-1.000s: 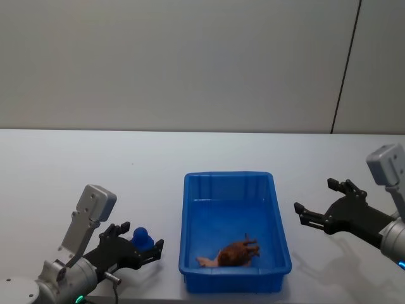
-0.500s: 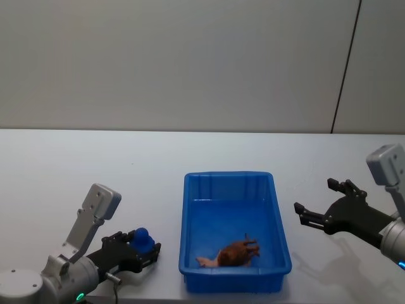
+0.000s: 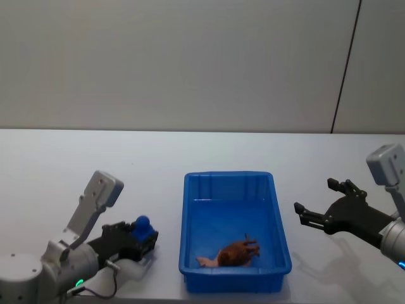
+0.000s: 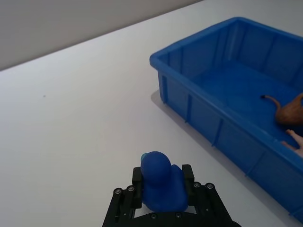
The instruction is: Pick up the two dolls from the table and place them into the box.
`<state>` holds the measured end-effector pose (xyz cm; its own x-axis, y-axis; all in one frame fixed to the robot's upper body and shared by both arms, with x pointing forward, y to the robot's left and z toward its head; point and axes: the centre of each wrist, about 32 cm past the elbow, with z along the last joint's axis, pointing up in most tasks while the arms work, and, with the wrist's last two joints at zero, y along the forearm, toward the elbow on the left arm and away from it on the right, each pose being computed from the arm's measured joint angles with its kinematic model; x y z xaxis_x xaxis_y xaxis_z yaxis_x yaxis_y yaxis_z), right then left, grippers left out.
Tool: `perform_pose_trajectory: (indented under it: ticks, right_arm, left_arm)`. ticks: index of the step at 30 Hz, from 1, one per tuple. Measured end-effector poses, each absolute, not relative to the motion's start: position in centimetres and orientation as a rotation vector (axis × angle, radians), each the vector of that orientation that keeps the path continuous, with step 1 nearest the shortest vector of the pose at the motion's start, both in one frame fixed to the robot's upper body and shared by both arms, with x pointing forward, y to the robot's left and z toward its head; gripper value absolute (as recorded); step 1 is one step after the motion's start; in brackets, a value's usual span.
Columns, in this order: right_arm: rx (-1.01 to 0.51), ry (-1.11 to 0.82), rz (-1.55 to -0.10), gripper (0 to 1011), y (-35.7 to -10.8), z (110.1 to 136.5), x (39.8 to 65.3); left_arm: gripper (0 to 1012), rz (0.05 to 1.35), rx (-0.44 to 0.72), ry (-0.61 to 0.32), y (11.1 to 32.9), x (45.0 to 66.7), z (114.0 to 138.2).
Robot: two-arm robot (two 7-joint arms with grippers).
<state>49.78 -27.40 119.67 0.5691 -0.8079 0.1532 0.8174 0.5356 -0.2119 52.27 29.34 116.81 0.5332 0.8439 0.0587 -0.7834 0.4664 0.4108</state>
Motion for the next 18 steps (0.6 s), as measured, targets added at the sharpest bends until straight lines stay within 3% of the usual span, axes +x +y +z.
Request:
perform_pose_trajectory:
  ticks: [7,18]
  right_arm:
    - [-0.272,-0.038,-0.968,1001,-27.4,119.7,49.8]
    - [-0.273,-0.038,-0.968,1001,-27.4,119.7,49.8]
  left_arm:
    - [460,0.978,0.4,0.086,28.9,53.5,118.8]
    - [390,0.881,0.325,-0.042,26.6,57.2,121.2]
